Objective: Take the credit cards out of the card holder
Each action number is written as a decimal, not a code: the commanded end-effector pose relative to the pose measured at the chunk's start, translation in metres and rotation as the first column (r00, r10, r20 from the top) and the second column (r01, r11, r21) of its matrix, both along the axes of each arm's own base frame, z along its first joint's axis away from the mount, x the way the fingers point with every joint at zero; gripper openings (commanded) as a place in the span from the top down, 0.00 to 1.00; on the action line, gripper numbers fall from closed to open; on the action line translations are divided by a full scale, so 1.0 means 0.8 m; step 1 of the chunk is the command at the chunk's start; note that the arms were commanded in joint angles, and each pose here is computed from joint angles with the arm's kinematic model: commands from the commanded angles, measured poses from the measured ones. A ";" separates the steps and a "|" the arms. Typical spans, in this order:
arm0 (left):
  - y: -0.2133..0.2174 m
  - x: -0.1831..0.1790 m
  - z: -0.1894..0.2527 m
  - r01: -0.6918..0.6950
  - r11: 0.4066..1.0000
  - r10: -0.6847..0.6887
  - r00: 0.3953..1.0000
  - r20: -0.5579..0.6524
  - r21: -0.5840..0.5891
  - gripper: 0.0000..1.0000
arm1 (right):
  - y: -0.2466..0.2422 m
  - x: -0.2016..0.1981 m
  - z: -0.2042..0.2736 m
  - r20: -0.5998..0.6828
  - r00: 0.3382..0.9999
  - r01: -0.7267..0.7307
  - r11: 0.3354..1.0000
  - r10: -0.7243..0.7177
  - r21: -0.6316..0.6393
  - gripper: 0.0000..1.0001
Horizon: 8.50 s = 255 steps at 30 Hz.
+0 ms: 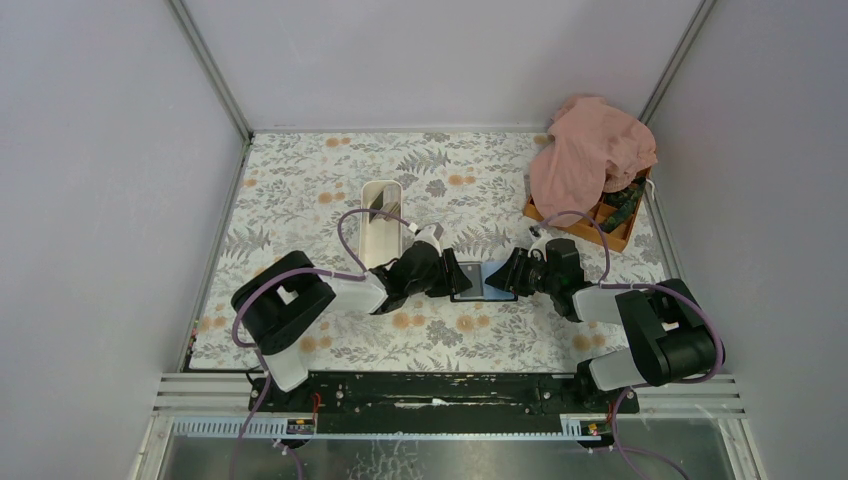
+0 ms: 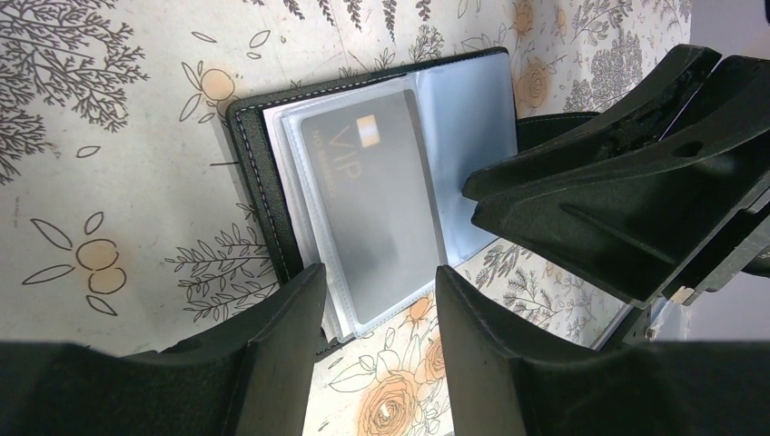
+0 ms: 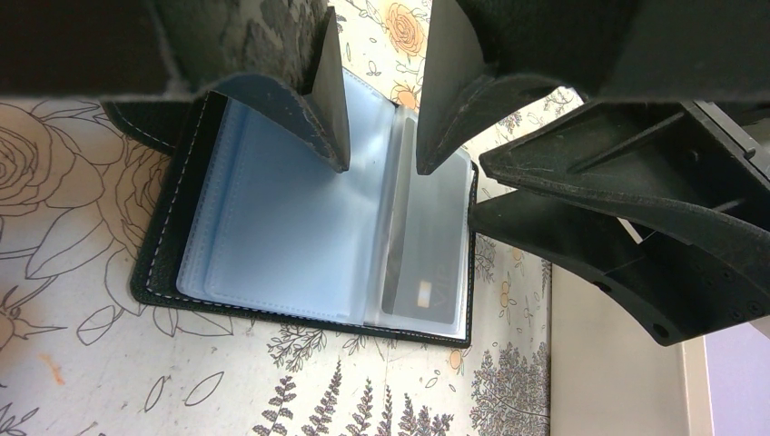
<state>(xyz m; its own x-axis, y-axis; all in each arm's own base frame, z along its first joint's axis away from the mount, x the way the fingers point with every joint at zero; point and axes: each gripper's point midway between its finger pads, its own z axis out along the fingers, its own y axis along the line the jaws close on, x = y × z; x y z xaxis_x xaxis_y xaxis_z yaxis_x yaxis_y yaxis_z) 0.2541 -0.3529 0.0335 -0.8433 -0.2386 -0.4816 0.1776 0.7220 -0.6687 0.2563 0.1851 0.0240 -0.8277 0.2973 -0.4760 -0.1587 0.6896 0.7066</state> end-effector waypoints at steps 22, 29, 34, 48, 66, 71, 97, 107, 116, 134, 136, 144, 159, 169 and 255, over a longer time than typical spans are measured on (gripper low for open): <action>-0.052 0.003 0.039 0.074 0.991 -0.070 0.997 0.037 -0.109 0.45 | -0.009 0.000 -0.012 -0.012 1.000 0.013 0.998 -0.014 -0.064 0.59; -0.062 0.008 0.046 0.087 0.989 -0.082 0.996 0.045 -0.116 0.45 | -0.010 0.000 -0.011 -0.014 1.000 0.021 0.998 -0.022 -0.063 0.59; -0.067 0.011 0.048 0.089 0.989 -0.084 0.995 0.050 -0.118 0.45 | -0.012 0.001 -0.011 -0.016 0.999 0.037 0.997 -0.038 -0.065 0.58; -0.073 0.011 0.042 0.097 0.989 -0.093 0.995 0.042 -0.114 0.45 | -0.030 0.009 0.007 0.056 0.990 0.136 0.989 -0.132 -0.066 0.41; -0.085 0.017 0.033 0.097 0.988 -0.095 0.995 0.027 -0.117 0.45 | -0.046 0.011 0.003 0.031 0.980 0.198 0.978 -0.197 -0.065 0.31; -0.078 0.014 0.030 0.089 0.991 -0.087 0.996 0.024 -0.104 0.45 | -0.045 0.011 0.002 0.025 0.981 0.191 0.980 -0.190 -0.056 0.31; -0.094 0.019 0.024 0.091 0.985 -0.091 0.996 0.007 -0.144 0.45 | -0.055 0.019 0.025 0.061 0.966 0.253 0.967 -0.251 -0.035 0.17; -0.093 0.017 0.021 0.095 0.984 -0.096 0.995 0.005 -0.152 0.45 | -0.118 0.036 0.060 0.182 0.888 0.453 0.870 -0.422 -0.193 0.17; -0.094 0.016 0.023 0.106 0.982 -0.106 0.994 0.008 -0.159 0.45 | -0.130 0.021 0.015 0.091 0.888 0.457 0.846 -0.450 -0.274 0.28; -0.090 0.013 0.005 0.088 0.985 -0.093 0.995 -0.025 -0.148 0.45 | -0.134 0.008 -0.003 0.071 0.887 0.456 0.841 -0.456 -0.292 0.37; -0.089 0.014 0.005 0.085 0.986 -0.090 0.996 -0.025 -0.145 0.45 | -0.137 0.009 0.000 0.084 0.881 0.469 0.833 -0.466 -0.295 0.37; -0.084 0.011 0.004 0.084 0.987 -0.088 0.996 -0.025 -0.136 0.45 | -0.159 0.009 0.010 0.131 0.835 0.547 0.777 -0.535 -0.313 0.36; -0.087 0.013 0.016 0.088 0.984 -0.091 0.996 -0.011 -0.154 0.45 | -0.138 0.007 -0.009 0.067 0.879 0.469 0.831 -0.472 -0.299 0.35; -0.094 0.016 0.016 0.089 0.982 -0.094 0.995 -0.018 -0.164 0.45 | -0.133 0.006 -0.010 0.058 0.890 0.448 0.845 -0.452 -0.292 0.35; -0.174 0.041 0.068 0.180 0.954 -0.177 0.984 0.035 -0.242 0.45 | -0.183 0.002 0.071 0.356 0.689 0.694 0.716 -0.631 -0.075 0.37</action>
<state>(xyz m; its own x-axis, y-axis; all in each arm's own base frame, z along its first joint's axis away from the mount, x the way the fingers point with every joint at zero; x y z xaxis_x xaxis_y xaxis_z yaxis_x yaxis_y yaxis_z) 0.2879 -0.4881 0.0816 -0.8867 -0.2107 -0.4116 0.2639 0.5004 -0.8246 0.2585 0.0542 0.0778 -0.3358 0.5818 -0.7407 0.1732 0.8111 0.5586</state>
